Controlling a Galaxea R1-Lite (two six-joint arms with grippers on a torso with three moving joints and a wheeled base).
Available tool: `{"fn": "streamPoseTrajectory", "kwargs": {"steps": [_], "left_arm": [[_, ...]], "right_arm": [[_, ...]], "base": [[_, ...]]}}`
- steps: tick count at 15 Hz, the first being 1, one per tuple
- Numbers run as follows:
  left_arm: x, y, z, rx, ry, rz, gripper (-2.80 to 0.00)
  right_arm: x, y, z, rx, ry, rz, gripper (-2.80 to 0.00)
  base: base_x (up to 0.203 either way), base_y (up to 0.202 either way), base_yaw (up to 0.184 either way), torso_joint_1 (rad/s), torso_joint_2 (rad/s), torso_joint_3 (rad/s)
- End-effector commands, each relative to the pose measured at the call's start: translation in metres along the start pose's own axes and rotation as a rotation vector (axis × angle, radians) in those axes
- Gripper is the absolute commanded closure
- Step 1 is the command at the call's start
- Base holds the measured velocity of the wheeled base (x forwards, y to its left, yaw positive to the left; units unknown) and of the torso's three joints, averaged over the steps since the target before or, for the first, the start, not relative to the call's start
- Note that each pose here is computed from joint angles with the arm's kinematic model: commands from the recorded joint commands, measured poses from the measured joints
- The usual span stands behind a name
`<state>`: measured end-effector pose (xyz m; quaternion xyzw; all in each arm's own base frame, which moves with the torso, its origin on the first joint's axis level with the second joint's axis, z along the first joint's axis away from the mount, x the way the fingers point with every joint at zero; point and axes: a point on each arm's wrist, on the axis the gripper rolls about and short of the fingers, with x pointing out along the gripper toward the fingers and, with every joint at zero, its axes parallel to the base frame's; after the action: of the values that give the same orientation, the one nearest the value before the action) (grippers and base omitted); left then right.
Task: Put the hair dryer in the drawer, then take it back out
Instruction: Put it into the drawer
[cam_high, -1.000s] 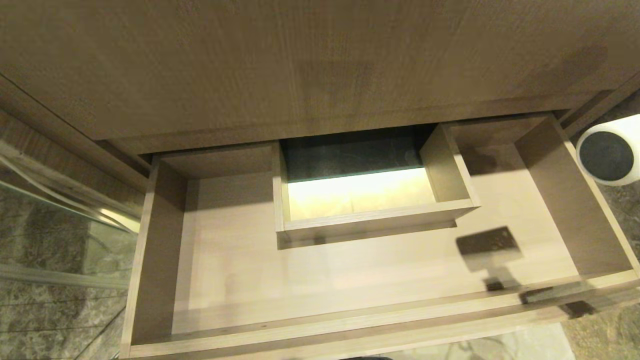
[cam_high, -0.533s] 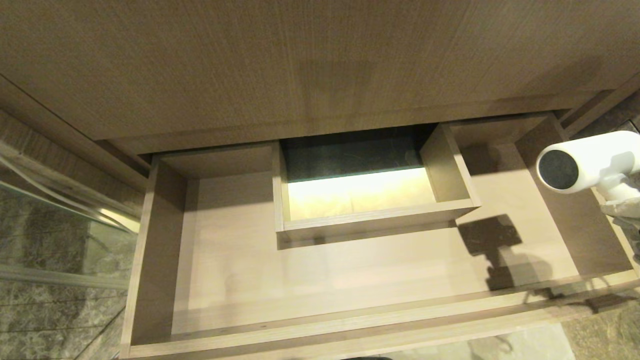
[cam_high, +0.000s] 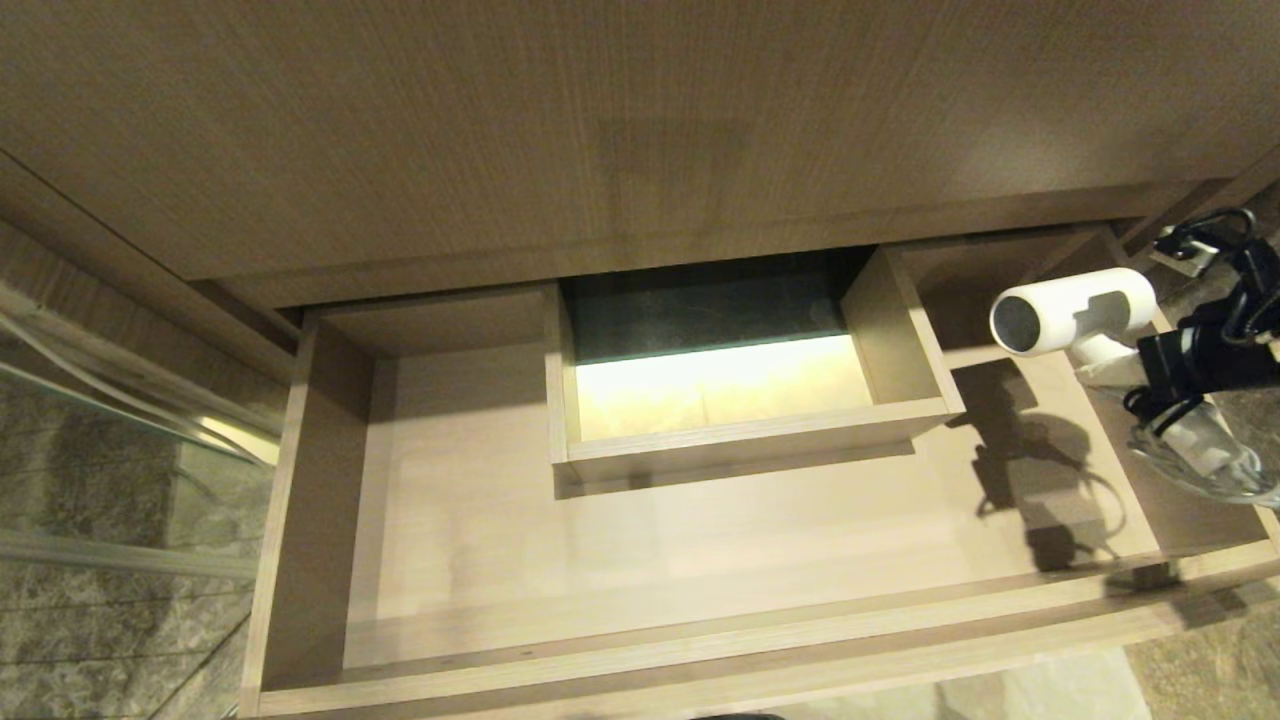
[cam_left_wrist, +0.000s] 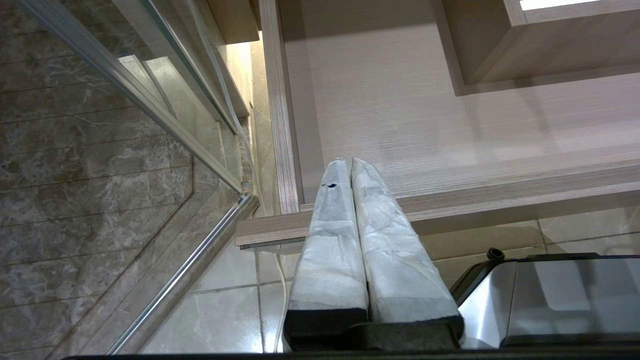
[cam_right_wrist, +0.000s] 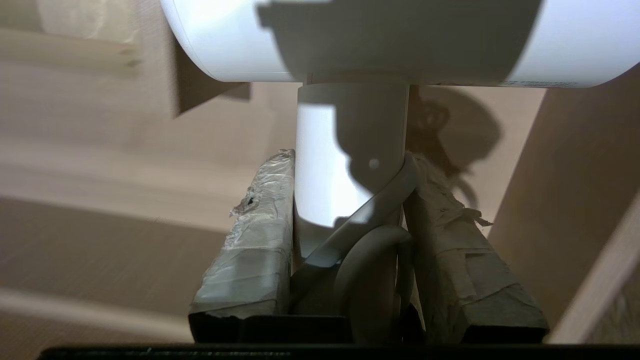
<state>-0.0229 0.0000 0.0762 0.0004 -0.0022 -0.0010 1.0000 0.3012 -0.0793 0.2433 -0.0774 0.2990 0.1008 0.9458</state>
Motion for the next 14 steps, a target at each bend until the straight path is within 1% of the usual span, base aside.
{"fn": "streamPoseTrajectory", "kwargs": {"steps": [1, 3, 5, 7, 9, 12, 13, 14], "left_arm": [[0.000, 0.000, 0.000, 0.001, 0.001, 0.000, 0.00], [0.000, 0.000, 0.000, -0.001, 0.001, 0.000, 0.00], [0.000, 0.000, 0.000, 0.001, 0.001, 0.000, 0.00], [0.000, 0.000, 0.000, -0.001, 0.001, 0.000, 0.00], [0.000, 0.000, 0.000, -0.001, 0.001, 0.000, 0.00], [0.000, 0.000, 0.000, 0.000, 0.001, 0.000, 0.00], [0.000, 0.000, 0.000, 0.001, 0.001, 0.000, 0.00], [0.000, 0.000, 0.000, 0.001, 0.001, 0.000, 0.00]], "right_arm": [[0.058, -0.020, -0.010, 0.017, 0.048, 0.024, 0.00], [0.085, -0.026, -0.008, -0.009, 0.000, 0.013, 0.00], [0.104, -0.029, -0.005, -0.030, -0.036, 0.008, 0.00], [0.121, -0.033, -0.010, -0.035, -0.049, 0.006, 0.00], [0.133, -0.035, -0.010, -0.058, -0.100, -0.009, 0.00], [0.141, -0.033, -0.010, -0.072, -0.119, -0.008, 0.00], [0.143, -0.033, -0.010, -0.077, -0.123, -0.010, -1.73], [0.143, -0.033, -0.010, -0.076, -0.120, -0.009, -2.80]], "base": [[0.000, 0.000, 0.000, 0.000, 0.00, 0.000], [0.000, 0.000, 0.000, 0.000, 0.00, 0.000], [0.000, 0.000, 0.000, 0.000, 0.00, 0.000], [0.000, 0.000, 0.000, 0.034, 0.00, 0.017], [0.000, 0.000, 0.000, 0.036, 0.01, 0.033], [0.000, 0.000, 0.000, 0.000, 0.00, 0.000], [0.000, 0.000, 0.000, 0.000, 0.00, 0.000], [0.000, 0.000, 0.000, 0.000, 0.00, 0.000]]}}
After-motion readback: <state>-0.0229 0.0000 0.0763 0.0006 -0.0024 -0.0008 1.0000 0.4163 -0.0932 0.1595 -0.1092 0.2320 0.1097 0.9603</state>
